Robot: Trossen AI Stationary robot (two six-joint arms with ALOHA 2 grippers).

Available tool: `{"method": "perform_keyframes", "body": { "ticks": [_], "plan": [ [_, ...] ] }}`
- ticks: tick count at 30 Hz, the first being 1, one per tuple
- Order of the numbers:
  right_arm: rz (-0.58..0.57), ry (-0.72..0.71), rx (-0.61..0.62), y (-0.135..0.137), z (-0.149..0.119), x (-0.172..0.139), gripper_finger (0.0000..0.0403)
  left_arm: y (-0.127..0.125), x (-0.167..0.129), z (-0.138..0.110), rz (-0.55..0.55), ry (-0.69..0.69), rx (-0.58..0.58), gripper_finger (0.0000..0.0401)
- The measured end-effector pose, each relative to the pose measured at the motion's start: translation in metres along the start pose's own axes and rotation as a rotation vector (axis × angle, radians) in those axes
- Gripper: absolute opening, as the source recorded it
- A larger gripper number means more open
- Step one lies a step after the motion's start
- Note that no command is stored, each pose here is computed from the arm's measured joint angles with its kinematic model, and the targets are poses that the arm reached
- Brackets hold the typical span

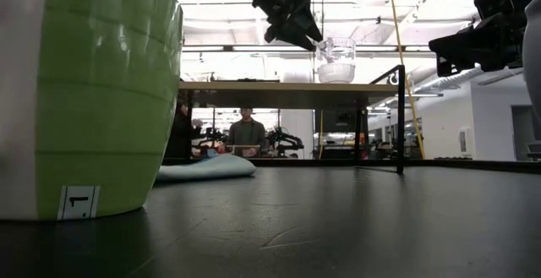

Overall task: Stack small to large cups/mugs on shelf
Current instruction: Put the transparent mug on the shelf

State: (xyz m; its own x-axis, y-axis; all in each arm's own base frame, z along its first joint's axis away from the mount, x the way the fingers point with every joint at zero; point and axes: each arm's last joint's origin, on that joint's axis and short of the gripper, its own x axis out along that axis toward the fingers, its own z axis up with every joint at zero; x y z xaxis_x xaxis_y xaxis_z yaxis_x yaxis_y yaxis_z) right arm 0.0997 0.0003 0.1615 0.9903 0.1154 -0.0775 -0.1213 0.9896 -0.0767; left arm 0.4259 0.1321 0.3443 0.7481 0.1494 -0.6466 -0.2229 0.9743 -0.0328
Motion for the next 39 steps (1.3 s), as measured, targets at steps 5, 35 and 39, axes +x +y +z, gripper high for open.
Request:
{"method": "perform_keyframes", "body": {
  "ticks": [5, 35, 39],
  "plan": [
    [0.000, 0.000, 0.000, 0.000, 0.000, 0.000, 0.0000, -0.001, 0.007, -0.004, -0.035, 0.023, 0.052, 0.0191],
    [0.001, 0.011, 0.000, 0.000, -0.001, 0.001, 0.0000, 0.007, 0.019, -0.003, -0.059, -0.019, 0.146, 0.0010],
    [0.001, 0.011, 0.000, 0.000, -0.001, 0.001, 0.0000, 0.007, 0.019, -0.002, -0.059, -0.021, 0.166, 0.0004]
  ]
}}
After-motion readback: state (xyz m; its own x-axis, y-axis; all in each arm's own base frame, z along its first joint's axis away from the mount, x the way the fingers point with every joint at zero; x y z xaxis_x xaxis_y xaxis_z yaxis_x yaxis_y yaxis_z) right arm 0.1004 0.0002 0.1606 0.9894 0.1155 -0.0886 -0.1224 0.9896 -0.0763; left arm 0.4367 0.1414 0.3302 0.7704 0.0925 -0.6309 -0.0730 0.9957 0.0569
